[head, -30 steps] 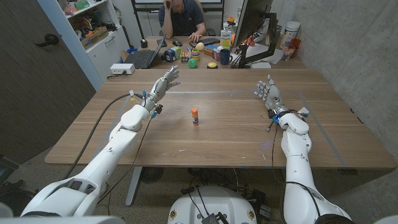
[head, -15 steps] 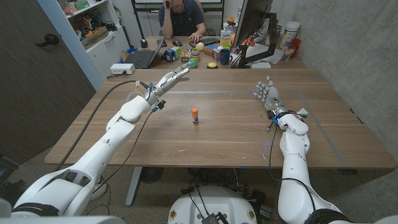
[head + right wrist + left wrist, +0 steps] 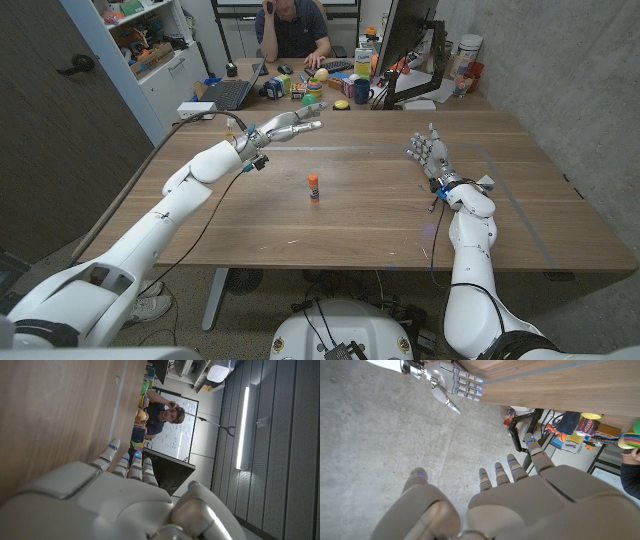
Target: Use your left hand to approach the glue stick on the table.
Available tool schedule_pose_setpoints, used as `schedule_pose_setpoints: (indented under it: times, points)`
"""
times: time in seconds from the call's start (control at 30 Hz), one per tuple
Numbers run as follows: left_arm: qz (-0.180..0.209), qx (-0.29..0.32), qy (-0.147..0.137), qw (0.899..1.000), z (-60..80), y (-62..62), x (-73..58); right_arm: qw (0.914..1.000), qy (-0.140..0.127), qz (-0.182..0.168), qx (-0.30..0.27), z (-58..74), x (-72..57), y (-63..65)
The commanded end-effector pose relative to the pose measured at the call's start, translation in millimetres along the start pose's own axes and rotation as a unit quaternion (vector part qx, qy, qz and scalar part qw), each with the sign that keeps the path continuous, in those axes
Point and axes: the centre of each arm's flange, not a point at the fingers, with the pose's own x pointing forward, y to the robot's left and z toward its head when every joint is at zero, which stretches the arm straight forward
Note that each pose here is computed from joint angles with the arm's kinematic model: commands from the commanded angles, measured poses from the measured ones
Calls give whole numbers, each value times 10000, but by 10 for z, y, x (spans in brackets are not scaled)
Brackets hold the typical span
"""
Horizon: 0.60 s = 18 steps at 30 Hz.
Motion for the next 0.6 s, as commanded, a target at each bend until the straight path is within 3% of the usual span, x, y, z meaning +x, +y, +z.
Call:
schedule_pose_setpoints:
  times: [0.03,0.33,0.6]
  points:
    - [-434,855,-115,9953,243,66,-43,10000,4,35,55,-39,21,8]
    - [-615,1666,-58,9841,430,67,-140,9999,-4,98,108,-78,53,41]
    - [-679,2251,89,9719,509,-24,-213,9998,21,128,123,-105,58,69]
